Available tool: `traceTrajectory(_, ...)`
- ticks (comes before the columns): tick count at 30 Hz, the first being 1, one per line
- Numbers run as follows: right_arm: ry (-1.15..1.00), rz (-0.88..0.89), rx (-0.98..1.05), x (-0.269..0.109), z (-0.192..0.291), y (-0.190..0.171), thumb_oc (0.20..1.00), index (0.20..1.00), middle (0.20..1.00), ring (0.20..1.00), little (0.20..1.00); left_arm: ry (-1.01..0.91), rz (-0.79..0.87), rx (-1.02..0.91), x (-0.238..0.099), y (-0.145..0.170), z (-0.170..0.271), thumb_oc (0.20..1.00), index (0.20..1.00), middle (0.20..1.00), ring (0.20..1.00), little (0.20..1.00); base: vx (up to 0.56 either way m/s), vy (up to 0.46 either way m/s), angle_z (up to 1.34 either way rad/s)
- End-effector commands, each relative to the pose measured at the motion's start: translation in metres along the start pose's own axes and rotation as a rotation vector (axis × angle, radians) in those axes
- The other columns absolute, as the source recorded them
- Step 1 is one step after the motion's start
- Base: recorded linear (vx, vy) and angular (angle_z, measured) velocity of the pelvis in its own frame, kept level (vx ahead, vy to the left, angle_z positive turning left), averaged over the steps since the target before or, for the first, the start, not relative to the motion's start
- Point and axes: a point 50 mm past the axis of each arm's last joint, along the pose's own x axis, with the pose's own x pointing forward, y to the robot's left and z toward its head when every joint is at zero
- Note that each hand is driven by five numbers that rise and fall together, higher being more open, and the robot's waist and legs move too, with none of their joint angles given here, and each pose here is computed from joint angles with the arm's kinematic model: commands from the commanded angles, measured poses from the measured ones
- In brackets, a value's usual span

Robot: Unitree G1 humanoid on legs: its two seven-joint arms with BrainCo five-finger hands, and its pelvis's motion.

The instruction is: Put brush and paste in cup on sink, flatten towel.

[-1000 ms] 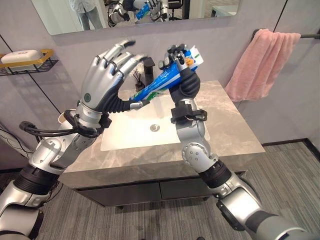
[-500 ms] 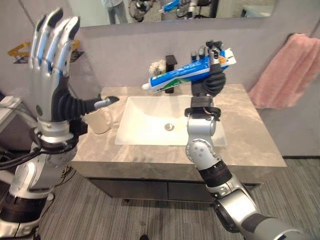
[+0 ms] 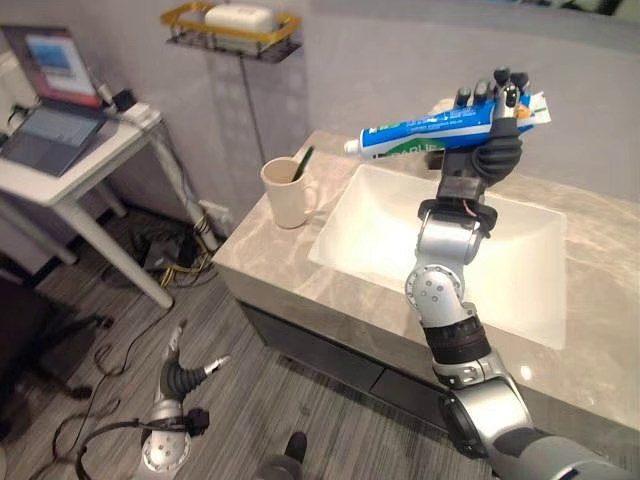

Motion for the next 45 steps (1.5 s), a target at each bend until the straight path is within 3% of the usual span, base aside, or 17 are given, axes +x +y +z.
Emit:
traceTrajectory(1, -0.057, 0.181, 0.012, 0.013, 0.007, 0.036, 0.2, 0.2, 0.2, 0.2, 0.2, -0.051, -0.09, 0.201, 0.013, 0.013, 0.001, 1.0, 1.0, 1.0, 1.0, 1.0, 0.01, 0.014, 0.35)
traceTrajectory(3, -0.023, 0.198, -0.016, 0.012, 0.0, 0.037, 0.2, 0.2, 0.2, 0.2, 0.2, 0.113, -0.147, 0.26, 0.003, 0.003, -0.034, 1.0, 1.0, 1.0, 1.0, 1.0, 0.01, 0.018, 0.15)
traceTrajectory(7, 0.001, 0.223, -0.026, 0.014, -0.007, 0.044, 0.2, 0.2, 0.2, 0.2, 0.2, 0.238, -0.202, 0.289, -0.008, -0.009, -0.059, 1.0, 1.0, 1.0, 1.0, 1.0, 0.01, 0.016, -0.05)
traceTrajectory(11, 0.015, 0.26, -0.045, 0.021, -0.012, 0.055, 0.2, 0.2, 0.2, 0.2, 0.2, 0.488, -0.242, 0.356, -0.034, -0.02, -0.102, 1.0, 1.0, 1.0, 1.0, 1.0, 0.02, 0.029, -0.08)
traceTrajectory(18, 0.035, 0.319, -0.1, 0.026, -0.015, 0.064, 0.2, 0.2, 0.2, 0.2, 0.2, 0.673, -0.168, 0.326, -0.048, -0.011, -0.123, 1.0, 1.0, 1.0, 1.0, 1.0, 0.01, 0.005, -0.04)
traceTrajectory(31, 0.016, 0.317, -0.127, 0.039, -0.019, 0.077, 0.2, 0.2, 0.2, 0.2, 0.2, 0.54, -0.141, 0.264, -0.021, -0.016, -0.099, 1.0, 1.0, 1.0, 1.0, 1.0, 0.0, 0.0, 0.0)
traceTrajectory(45, 0.021, 0.335, -0.197, 0.052, -0.023, 0.087, 0.2, 0.2, 0.2, 0.2, 0.2, 0.584, -0.153, 0.29, -0.026, -0.013, -0.107, 1.0, 1.0, 1.0, 1.0, 1.0, 0.0, 0.007, 0.02)
